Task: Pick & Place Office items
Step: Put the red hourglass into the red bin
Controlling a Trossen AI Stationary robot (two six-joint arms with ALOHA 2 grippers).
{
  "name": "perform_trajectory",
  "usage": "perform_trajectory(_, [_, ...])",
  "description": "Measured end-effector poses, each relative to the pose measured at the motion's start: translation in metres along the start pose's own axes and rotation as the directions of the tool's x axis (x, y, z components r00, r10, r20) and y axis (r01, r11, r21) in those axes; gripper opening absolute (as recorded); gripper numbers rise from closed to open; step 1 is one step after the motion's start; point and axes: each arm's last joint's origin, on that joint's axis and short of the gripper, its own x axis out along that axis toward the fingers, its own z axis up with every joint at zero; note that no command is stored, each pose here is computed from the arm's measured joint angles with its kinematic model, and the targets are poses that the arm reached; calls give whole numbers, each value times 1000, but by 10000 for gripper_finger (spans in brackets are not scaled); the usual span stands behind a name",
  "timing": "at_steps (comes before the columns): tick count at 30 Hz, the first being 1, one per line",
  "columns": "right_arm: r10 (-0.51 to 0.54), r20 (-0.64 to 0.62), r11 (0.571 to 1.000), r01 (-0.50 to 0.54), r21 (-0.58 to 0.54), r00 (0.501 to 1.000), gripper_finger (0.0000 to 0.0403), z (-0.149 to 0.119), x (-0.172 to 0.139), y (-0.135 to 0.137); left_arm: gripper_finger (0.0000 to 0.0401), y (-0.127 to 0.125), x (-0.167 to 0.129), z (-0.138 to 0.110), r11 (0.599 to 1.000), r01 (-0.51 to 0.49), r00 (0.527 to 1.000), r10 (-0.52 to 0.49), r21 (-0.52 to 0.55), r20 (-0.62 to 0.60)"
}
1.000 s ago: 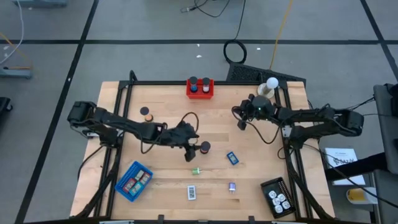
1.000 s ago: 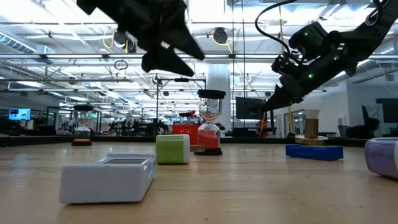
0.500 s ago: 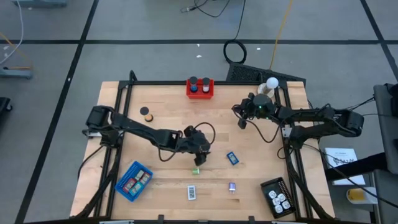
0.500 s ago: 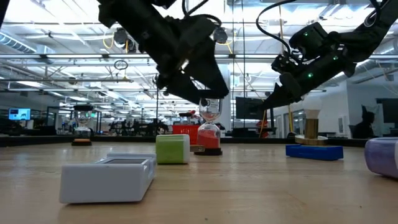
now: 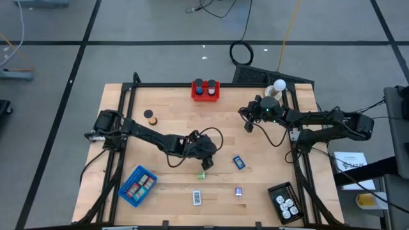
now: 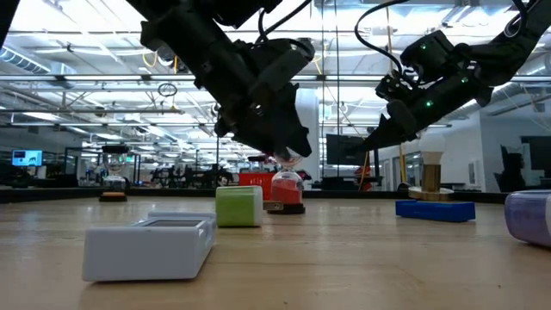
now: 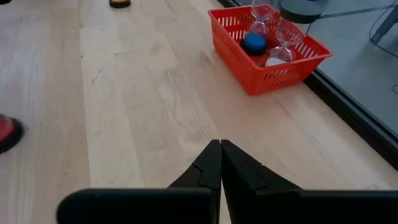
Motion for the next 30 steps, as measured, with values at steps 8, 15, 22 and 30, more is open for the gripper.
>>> perform_trajectory(8, [0, -1, 1000, 0, -1, 1000, 0, 0, 0, 0, 170, 16, -8, 18, 999, -29, 998, 30, -18, 48])
perform_trajectory(15, [0, -1, 1000, 0, -2, 1000, 0, 0, 0, 0, 170, 70, -26, 59, 986, -161, 973, 166, -47, 163])
perform_trajectory(22, [0, -1, 1000, 0, -2, 1000, 0, 0, 0, 0, 170, 166, -22, 84, 925, -353, 912, 374, -142, 168])
perform_trajectory(30, [0, 0, 1000, 0, -7, 1000, 0, 0, 0, 0, 170, 234, -5, 93, 920, -354, 885, 388, -170, 257])
